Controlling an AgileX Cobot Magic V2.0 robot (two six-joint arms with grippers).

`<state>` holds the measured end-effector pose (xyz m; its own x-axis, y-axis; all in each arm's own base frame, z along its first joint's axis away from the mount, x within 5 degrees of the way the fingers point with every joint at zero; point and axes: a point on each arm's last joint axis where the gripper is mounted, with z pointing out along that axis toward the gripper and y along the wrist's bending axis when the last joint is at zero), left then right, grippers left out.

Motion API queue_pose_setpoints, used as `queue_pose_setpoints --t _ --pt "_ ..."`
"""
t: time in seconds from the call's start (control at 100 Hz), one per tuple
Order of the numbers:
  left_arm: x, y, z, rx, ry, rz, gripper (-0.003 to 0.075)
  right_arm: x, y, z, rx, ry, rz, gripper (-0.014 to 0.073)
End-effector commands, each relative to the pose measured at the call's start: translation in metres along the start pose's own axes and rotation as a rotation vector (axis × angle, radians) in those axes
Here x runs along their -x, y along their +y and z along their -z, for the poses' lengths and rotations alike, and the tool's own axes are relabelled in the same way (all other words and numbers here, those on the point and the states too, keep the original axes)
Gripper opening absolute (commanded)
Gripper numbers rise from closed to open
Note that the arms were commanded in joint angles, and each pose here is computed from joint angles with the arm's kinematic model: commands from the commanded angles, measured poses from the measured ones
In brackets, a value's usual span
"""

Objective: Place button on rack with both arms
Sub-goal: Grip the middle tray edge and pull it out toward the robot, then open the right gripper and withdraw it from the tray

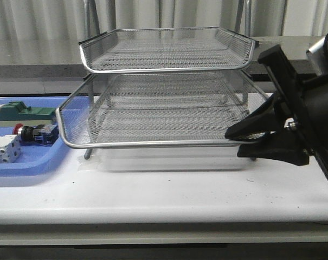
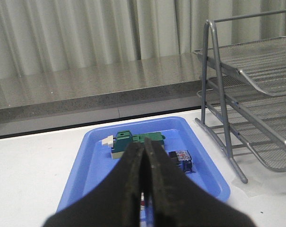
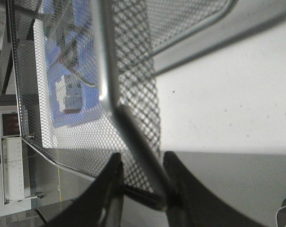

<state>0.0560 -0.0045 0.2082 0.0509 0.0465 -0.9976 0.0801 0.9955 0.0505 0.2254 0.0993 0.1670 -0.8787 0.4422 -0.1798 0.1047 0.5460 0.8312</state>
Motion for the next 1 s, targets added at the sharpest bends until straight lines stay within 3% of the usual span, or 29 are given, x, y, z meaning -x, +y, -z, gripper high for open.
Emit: queue_pose_setpoints --t 0.0,0.12,0.19,0.38,0.45,0.65,0.99 --pt "-0.002 0.0 0.002 0.001 -0.077 0.011 -0.002 -0.016 0.01 0.008 0.05 0.084 0.188 -0.0069" --pt "-0.002 0.0 0.002 0.001 -0.077 0.011 -0.002 -0.019 0.01 0.012 0.049 0.074 0.195 -0.0055" --pt "-0.002 0.0 0.002 0.001 -0.077 0.011 -0.002 -0.02 0.011 0.013 0.054 0.073 0.2 0.0014" --pt "-0.002 0.0 0.002 0.001 -0.077 0.011 -0.002 -0.022 0.015 0.014 0.089 0.087 0.243 0.0437" --pt "-0.002 0.0 0.002 0.001 -0.077 0.011 -0.002 -0.023 0.016 0.015 0.109 0.099 0.27 0.0529" --pt "-0.002 0.0 0.002 0.001 -0.077 0.011 -0.002 -0.03 0.016 0.021 0.082 0.153 0.375 0.0535" --pt "-0.002 0.0 0.002 0.001 -0.077 0.011 -0.002 -0.038 0.021 0.056 -0.154 0.183 0.525 0.048"
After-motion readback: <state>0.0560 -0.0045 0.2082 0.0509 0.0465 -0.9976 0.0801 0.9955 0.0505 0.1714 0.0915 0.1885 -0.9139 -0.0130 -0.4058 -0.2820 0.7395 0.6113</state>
